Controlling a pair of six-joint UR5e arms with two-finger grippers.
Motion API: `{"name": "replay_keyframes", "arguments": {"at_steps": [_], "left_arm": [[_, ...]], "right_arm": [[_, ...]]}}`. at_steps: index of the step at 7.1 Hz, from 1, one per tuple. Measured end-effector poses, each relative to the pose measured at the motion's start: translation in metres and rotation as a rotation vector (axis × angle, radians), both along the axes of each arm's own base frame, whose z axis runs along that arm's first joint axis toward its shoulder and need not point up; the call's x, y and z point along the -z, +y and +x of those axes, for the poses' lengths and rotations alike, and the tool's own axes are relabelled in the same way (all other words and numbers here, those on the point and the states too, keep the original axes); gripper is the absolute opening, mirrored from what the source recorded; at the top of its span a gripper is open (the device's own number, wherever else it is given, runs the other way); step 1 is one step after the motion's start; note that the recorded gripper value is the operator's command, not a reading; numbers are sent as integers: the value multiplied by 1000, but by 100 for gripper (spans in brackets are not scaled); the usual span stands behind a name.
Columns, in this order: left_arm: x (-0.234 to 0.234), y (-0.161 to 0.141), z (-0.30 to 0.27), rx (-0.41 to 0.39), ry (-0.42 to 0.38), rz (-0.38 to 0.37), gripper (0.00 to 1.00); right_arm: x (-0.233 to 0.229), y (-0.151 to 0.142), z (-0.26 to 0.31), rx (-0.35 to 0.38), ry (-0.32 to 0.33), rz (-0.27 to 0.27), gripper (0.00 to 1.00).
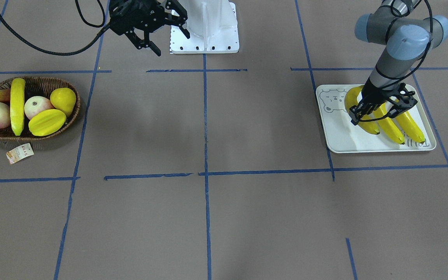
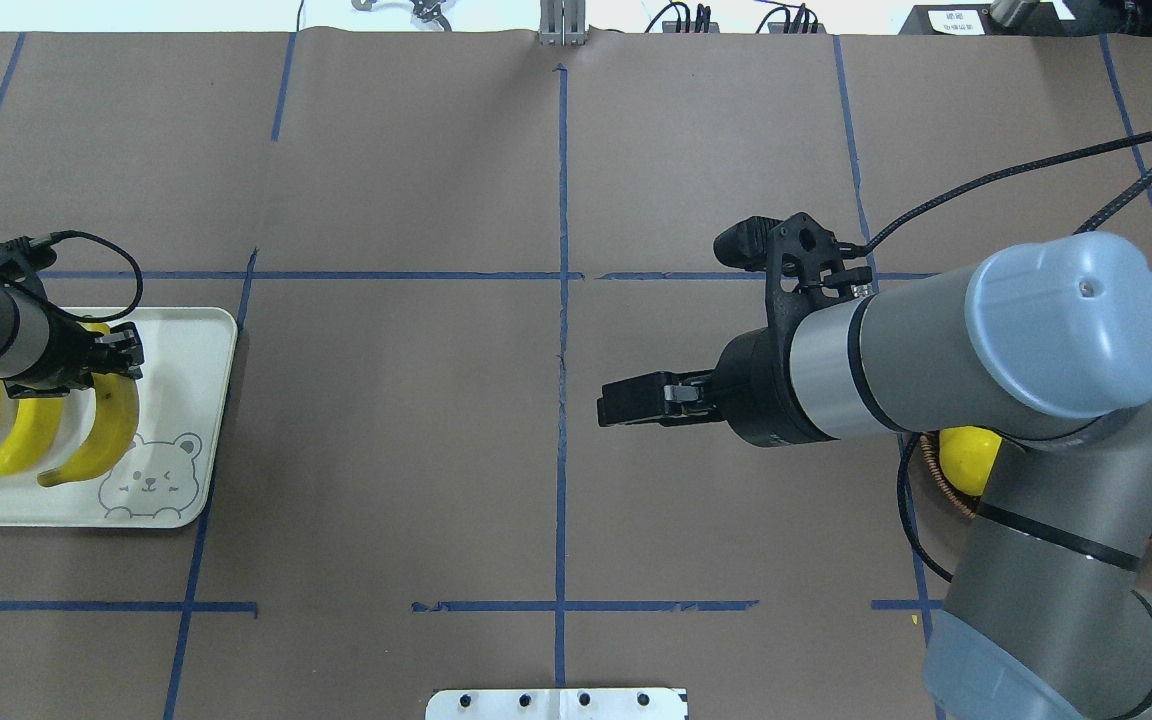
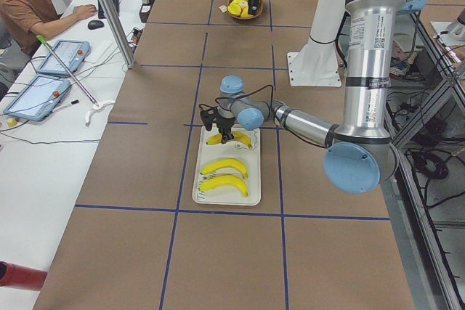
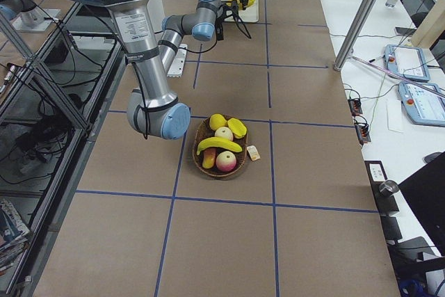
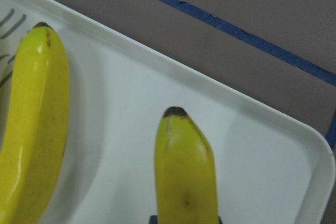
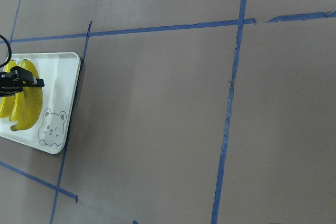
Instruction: Transfer all bananas from basket to plate
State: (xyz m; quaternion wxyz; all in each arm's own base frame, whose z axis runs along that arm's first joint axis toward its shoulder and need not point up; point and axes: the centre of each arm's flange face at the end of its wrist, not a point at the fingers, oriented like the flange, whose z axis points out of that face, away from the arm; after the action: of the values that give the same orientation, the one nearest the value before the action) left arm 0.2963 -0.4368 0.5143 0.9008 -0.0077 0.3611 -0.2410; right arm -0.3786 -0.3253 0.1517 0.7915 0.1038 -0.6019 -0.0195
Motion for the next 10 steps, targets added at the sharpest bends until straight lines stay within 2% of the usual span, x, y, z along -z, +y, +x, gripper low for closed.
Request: {"name": "replay_keyframes", "arguments": {"at_steps": [1,2,4,5,8,9,10], "left_arm": [[-7,-2,-2,3,-12,-3,33],[-11,-4,-4,1,-22,3,99],[-13,-9,-11,-32,-39,48,100],[-10,-11,-16,-42,-38,67,100],[24,-15,-40,-42,37,88,100],[40,-14,-48,-44,74,94,100],[58,-13,-52,-45,97,100,100]], "right_arm": [[-1,0,0,-1,1,0,100],[-1,-1,1,-3,2,-1,100],[-6,-5,8,-13,9,-7,100],[-19,-10,20,-31,34,-24,100],[-65,-32,78,-92,197,-144,100],[-89,-32,99,-98,257,-153,100],[-120,-30,126,-84,327,-122,100]]}}
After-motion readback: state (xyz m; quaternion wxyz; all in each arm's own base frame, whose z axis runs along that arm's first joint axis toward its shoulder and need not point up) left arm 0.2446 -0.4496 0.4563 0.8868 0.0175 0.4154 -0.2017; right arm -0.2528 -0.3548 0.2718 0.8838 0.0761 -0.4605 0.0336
